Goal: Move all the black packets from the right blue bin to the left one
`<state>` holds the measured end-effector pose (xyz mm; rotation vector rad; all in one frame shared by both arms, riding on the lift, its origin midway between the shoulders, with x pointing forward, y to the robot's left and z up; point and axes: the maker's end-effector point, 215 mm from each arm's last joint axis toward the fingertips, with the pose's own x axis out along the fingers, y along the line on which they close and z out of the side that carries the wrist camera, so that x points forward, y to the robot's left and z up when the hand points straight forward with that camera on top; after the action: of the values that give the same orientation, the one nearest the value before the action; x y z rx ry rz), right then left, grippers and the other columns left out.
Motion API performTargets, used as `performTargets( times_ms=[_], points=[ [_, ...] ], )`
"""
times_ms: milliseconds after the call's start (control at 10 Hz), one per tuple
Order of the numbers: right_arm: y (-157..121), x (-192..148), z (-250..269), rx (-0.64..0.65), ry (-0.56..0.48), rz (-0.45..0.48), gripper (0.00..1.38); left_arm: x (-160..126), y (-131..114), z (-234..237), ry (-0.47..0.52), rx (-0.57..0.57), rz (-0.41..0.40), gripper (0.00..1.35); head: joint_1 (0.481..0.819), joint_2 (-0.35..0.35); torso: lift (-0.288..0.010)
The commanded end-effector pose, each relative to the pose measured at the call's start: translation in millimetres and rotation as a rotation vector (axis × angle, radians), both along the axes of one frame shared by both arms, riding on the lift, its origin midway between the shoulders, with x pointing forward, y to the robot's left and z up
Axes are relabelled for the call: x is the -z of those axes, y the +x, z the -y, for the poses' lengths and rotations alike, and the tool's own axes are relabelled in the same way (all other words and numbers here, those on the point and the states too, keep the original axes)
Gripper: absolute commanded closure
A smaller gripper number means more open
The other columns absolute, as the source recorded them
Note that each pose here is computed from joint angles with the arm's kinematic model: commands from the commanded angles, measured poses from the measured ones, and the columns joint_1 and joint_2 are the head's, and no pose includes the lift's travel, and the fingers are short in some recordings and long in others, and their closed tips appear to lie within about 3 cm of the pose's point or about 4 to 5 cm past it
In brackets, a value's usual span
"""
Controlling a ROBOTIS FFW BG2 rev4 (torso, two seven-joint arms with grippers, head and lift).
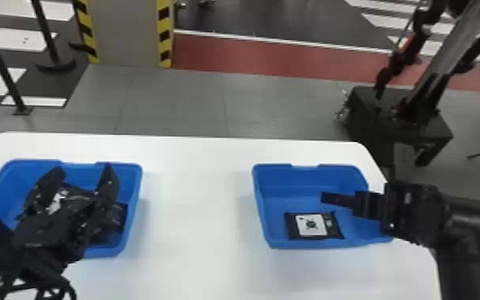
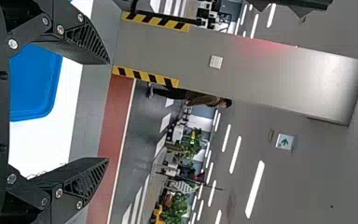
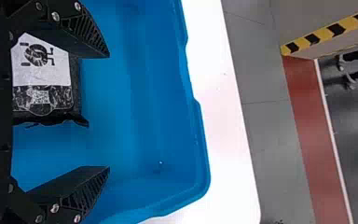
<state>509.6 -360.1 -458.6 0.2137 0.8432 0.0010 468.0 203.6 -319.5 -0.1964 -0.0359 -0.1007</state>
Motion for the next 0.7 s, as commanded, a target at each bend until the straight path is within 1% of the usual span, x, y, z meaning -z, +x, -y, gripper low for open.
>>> performTargets(
  times_ms=[0,300,600],
  points=[
    [-1.3,14.6,-6.0,-0.002,0.021,-0.051,0.18,-1.8,0.7,0.1,0.000,0.000,0.004,0.32,0.695,-0.177,-0.110],
    [-12.9,20.4,-11.4,0.005,0.032,-0.109,0.24,1.1,-0.9,-1.0,-0.001,-0.002,-0.001,0.32,0.695,-0.167,-0.110],
    [-25.7,33.5,-12.5,0.015,0.038,-0.164,0.23,2.2,-1.6,-1.9,0.000,-0.003,-0.003,0.32,0.695,-0.167,-0.110]
  ],
)
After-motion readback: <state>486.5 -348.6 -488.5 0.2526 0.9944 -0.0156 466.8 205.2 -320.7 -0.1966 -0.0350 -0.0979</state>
